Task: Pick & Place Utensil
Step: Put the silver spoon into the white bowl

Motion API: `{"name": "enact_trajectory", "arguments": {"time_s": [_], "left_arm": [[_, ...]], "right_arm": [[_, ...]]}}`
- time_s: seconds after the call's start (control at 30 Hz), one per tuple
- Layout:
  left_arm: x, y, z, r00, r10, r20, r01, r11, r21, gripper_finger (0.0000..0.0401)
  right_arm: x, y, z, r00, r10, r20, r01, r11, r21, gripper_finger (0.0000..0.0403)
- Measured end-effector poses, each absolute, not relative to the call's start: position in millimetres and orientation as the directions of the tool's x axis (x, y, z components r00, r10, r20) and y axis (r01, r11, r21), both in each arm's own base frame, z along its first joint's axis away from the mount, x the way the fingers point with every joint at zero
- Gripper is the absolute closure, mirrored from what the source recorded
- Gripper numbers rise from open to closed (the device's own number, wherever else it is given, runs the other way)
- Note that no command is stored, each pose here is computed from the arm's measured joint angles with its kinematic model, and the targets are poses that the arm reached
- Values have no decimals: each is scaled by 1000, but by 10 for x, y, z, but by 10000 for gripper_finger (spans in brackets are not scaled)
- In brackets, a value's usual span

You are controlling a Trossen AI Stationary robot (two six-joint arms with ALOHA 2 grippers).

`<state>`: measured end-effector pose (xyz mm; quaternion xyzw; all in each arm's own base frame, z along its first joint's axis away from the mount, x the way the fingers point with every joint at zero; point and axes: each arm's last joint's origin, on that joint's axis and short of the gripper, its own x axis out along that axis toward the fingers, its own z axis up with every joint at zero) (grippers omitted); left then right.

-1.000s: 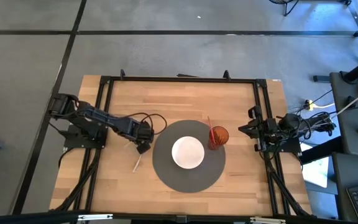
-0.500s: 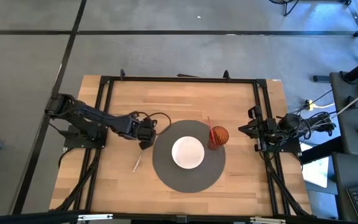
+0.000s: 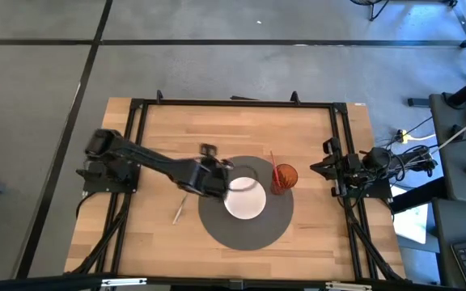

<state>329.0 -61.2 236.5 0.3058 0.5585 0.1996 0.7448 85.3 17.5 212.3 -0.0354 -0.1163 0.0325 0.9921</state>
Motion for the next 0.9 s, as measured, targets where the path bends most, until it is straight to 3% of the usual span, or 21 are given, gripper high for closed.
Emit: {"name": "enact_trajectory", "arguments": {"time_s": [0.13,0.23,0.53,0.8,0.9], "left_arm": [[3573,-853,2143,244,647,-722,359,632,687,394],[3780,-1020,2039,243,643,-726,496,561,663,394],[4244,-1229,2118,314,630,-711,623,429,655,394],[4331,-1221,1765,263,731,-629,742,263,616,394],[4338,-1224,1688,248,733,-634,761,257,596,394]], "right_arm": [[853,175,2123,971,73,229,-56,995,-78,382],[853,175,2123,971,73,229,-56,995,-78,382],[853,175,2123,971,73,228,-56,995,-79,382],[854,175,2120,972,73,225,-53,994,-91,382],[854,175,2120,972,73,225,-54,994,-91,382]]}}
